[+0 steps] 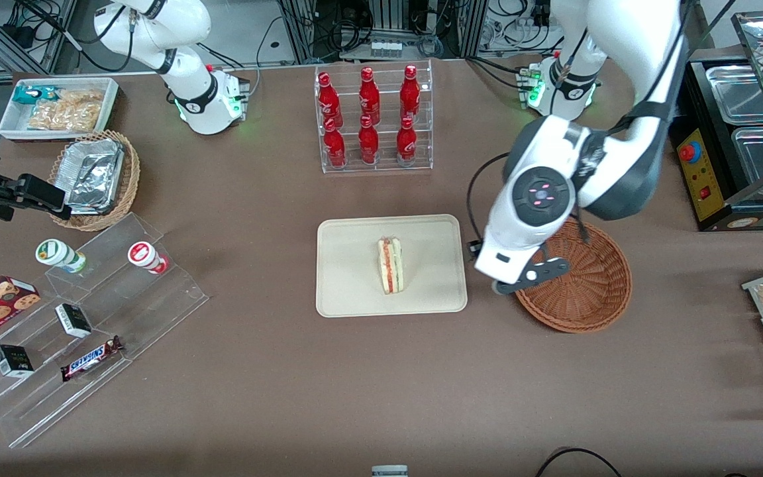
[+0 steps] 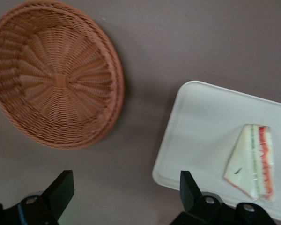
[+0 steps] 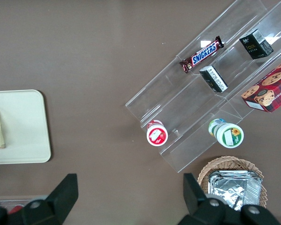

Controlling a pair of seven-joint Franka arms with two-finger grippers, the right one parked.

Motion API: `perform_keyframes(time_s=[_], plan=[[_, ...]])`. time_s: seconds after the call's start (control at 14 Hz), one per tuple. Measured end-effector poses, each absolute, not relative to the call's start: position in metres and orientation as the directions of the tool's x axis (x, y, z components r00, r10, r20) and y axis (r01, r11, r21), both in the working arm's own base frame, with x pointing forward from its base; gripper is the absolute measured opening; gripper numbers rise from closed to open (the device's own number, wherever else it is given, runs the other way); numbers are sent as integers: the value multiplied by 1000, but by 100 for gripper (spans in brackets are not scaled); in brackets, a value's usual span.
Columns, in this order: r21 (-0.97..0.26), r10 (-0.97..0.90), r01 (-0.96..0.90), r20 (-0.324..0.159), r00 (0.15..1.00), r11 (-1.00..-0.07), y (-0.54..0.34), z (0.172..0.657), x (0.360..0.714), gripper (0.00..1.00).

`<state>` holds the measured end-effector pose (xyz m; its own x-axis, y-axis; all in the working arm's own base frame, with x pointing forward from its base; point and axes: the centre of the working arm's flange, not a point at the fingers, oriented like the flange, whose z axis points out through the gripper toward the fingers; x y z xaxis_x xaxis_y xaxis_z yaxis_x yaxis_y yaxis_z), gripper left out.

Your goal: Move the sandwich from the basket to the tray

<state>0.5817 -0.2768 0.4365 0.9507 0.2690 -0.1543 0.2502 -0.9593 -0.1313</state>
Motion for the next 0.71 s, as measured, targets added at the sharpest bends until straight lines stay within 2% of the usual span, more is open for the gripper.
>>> perform_keyframes(time_s=[0.43,0.57,0.71], plan=[[-103,33,8,-245,969,-995,-161,507,558,100],[-69,-54,-72,-240,969,-995,-124,533,553,100],[-45,-112,-123,-208,972,-991,-94,557,549,100]])
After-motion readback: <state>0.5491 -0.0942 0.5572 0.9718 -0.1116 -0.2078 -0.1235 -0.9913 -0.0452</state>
